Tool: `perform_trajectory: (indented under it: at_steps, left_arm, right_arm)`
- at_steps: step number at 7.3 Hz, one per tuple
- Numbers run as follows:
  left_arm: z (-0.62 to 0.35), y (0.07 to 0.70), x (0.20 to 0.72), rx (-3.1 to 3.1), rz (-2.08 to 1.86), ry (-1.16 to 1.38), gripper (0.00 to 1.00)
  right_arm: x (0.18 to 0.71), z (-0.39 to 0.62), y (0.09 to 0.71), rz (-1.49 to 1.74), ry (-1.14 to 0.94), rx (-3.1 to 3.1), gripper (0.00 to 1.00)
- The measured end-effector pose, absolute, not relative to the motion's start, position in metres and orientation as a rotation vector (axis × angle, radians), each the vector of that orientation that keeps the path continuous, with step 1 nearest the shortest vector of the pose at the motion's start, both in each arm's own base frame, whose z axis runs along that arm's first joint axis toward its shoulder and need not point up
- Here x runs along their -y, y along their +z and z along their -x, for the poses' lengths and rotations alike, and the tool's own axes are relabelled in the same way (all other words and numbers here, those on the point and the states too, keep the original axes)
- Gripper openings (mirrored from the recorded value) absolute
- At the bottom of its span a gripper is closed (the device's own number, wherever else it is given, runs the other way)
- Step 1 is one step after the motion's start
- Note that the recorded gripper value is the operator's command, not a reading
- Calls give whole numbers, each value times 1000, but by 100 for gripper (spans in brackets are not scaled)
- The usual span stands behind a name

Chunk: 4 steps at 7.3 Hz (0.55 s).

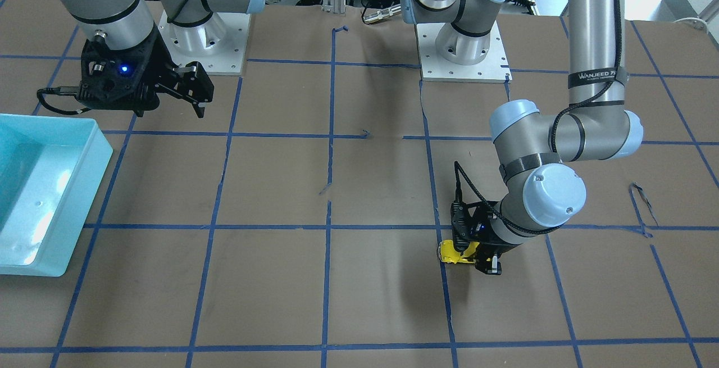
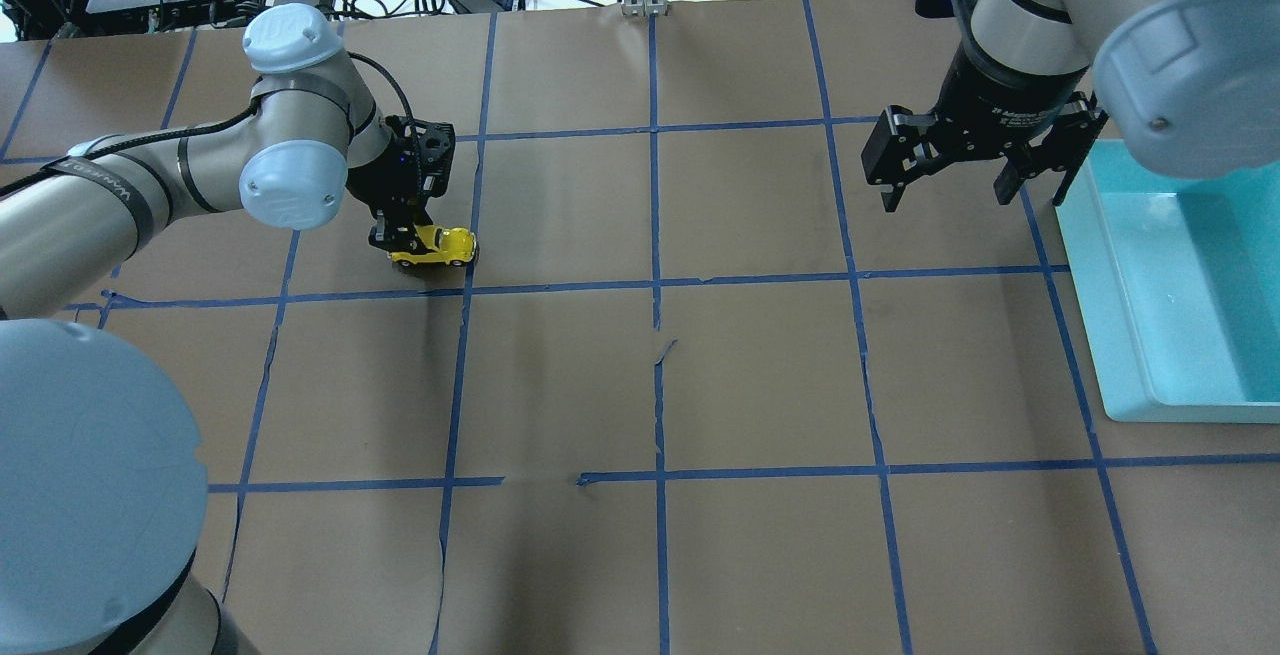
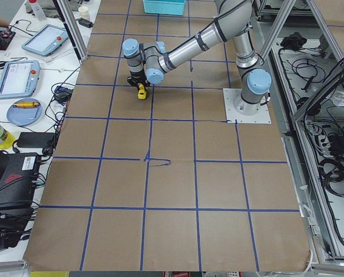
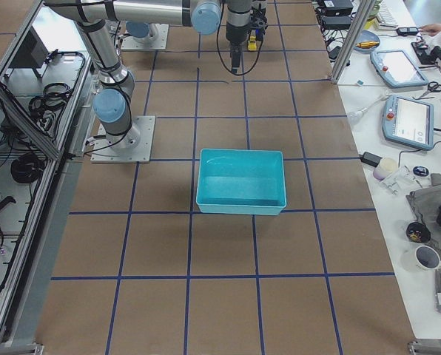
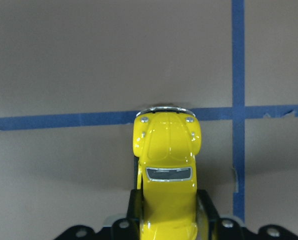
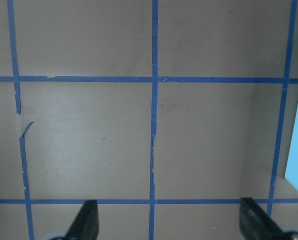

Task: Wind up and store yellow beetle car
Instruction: 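Press the car down with the left gripper and drag it backward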

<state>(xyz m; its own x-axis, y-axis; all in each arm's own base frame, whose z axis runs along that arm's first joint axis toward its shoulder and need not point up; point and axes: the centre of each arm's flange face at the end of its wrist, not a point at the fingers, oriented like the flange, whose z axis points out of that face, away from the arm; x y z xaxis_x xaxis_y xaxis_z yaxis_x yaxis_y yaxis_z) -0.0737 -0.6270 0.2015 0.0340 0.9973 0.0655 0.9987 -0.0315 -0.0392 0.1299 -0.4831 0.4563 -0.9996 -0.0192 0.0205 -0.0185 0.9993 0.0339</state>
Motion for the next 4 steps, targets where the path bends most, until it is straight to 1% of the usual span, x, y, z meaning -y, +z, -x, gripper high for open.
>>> perform_trajectory:
  at_steps: [4]
  left_arm:
    - [74, 200, 627, 2181, 2155, -39, 15]
  right_arm:
    - [483, -130, 456, -32, -52, 3121, 100]
